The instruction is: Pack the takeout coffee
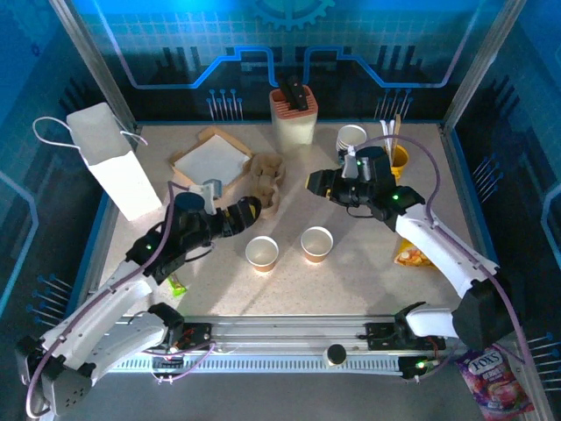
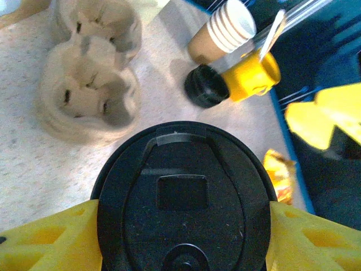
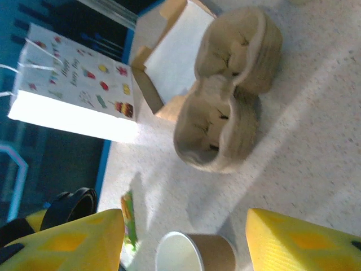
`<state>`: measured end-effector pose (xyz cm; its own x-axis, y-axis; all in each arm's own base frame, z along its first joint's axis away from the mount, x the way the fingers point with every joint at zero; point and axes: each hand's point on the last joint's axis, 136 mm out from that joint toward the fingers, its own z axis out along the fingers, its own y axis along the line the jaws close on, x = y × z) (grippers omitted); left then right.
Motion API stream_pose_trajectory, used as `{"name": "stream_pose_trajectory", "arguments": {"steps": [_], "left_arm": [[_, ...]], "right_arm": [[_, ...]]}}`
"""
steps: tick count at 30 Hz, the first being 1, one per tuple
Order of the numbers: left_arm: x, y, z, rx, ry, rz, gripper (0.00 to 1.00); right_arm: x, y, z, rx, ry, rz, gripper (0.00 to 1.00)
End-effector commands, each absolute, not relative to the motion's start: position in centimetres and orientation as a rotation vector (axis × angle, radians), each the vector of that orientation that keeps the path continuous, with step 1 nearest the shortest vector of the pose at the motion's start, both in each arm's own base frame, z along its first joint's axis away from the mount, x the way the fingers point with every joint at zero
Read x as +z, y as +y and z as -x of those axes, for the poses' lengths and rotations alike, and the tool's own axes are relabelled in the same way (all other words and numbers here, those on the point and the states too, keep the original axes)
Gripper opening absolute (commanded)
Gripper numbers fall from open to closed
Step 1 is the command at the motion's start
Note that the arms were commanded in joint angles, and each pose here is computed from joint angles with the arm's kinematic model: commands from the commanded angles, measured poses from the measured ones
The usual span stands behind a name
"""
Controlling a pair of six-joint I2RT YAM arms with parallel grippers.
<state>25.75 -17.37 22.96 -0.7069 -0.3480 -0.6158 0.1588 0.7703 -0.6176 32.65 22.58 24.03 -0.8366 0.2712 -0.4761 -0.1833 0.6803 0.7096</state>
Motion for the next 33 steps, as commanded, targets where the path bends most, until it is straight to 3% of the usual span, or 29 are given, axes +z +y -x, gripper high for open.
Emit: {"name": "stream_pose_trajectory", "arguments": {"steps": [1,13,33], "left_arm": [[20.3,-16.5,-24.1,-0.649,2.292,-0.046,0.64],[18.0,-19.6,-21.7,-0.469,2.322,-0.405,0.62],[14.6,-21.6,-22.1,-0.366,2.273,-0.616,0.63]], "right_arm": [[24.0,21.5,-31.0,0.955,2.387,0.047,0.6],[23.4,19.3,-28.3,0.779,2.431,0.083,0.62],[21.2,19.8,-28.6,0.741,2.418,0.132,0.65]]}}
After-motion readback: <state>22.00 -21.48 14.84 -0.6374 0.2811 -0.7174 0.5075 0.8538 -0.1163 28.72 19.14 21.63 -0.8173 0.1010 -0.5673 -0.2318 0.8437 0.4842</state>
